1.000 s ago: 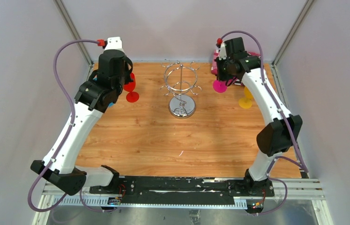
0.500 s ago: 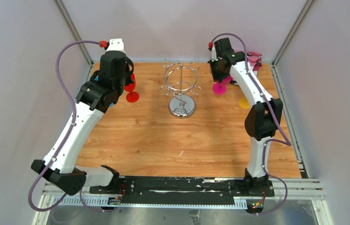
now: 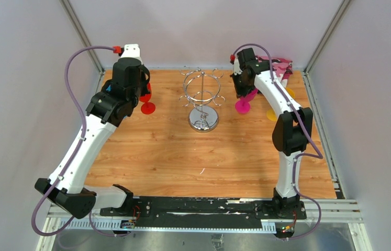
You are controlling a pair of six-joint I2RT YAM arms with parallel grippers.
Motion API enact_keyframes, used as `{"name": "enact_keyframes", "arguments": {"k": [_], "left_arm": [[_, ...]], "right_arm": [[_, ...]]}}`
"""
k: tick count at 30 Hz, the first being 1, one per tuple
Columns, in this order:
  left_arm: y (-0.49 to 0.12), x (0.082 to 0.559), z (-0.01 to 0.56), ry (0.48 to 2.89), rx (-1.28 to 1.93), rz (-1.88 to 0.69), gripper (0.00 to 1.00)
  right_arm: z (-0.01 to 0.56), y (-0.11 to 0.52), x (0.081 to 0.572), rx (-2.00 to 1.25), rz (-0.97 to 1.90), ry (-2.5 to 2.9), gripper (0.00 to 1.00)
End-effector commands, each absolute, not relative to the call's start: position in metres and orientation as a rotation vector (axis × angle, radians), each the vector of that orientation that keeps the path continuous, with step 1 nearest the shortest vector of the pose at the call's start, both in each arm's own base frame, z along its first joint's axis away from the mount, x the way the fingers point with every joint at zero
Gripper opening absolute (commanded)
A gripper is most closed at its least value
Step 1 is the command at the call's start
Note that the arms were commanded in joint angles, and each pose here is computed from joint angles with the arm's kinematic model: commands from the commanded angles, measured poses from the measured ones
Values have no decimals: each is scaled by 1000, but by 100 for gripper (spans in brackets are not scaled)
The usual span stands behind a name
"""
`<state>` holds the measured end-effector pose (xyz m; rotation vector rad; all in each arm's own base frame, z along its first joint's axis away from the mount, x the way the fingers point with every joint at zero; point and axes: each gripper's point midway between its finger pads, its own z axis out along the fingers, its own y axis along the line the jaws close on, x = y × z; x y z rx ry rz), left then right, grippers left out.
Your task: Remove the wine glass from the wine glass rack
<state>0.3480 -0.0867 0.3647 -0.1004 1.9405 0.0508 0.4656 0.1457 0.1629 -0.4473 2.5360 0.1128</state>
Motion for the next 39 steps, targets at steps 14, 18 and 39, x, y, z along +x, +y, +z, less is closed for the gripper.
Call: {"name": "enact_keyframes", "arguments": {"k": [14,18,39], "left_arm": [[-91,353,367,1911,-84,42,0],[-89,353,367,1908,-89,52,0],[-94,357,359,1929,-78,45,2]], "right_arm": [[136,146,465,-470,117,2592,0],[130,146,464,-465,127,2608,0],[114,146,456,-455,143,2632,0]]}}
